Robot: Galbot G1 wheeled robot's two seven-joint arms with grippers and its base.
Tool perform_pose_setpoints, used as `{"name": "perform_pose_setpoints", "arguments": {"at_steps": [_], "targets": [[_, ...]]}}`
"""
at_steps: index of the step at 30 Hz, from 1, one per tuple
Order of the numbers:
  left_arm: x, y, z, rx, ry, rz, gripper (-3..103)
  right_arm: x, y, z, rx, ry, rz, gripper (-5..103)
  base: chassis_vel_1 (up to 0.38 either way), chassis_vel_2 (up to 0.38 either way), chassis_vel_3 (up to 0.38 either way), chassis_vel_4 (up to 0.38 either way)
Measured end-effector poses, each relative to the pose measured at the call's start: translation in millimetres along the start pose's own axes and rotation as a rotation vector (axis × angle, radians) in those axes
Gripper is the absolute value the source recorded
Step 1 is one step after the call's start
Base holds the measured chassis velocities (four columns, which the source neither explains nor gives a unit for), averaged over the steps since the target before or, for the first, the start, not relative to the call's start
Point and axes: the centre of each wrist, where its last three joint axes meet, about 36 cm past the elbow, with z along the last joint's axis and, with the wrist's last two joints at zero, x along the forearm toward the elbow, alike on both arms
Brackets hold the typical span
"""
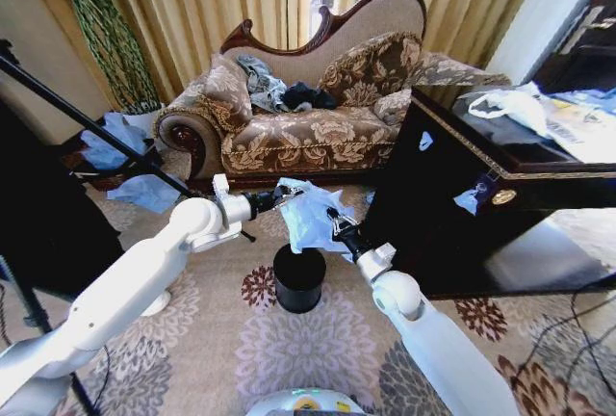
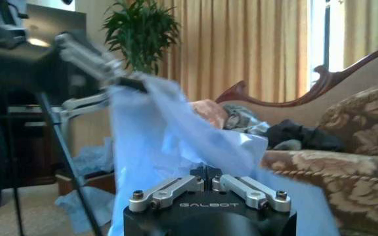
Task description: Place a garbage bag over the trash bin.
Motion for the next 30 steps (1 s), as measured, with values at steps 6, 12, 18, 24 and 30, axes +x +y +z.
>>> {"name": "perform_pose_setpoints", "arguments": {"at_steps": [6,12,18,24,30], "targets": [[-11,-2.8,-17,0.013,-0.058,0.018,0,18,17,7,-0.021,0.027,-0.055,0,0.0,0.0,0.0,0.0],[-18,-6.0,-24,0.025,-0.082,0.033,0,30,29,15,-0.019,0.051,-0.073,0,0.0,0.0,0.0,0.0],[-17,-2.0,-12,0.034,-0.058,0.02,0,24,29,7,-0.021,0.033,-0.051,0,0.0,0.0,0.0,0.0],[-13,0.6,-7,0.032,-0.048,0.006,0,22,31,2,-0.042,0.021,-0.055,0,0.0,0.0,0.0,0.0],[-13,1.7,-13,0.032,-0.058,0.001,0,31,37,-6,-0.061,0.01,-0.074,13,0.0,0.0,0.0,0.0]]}}
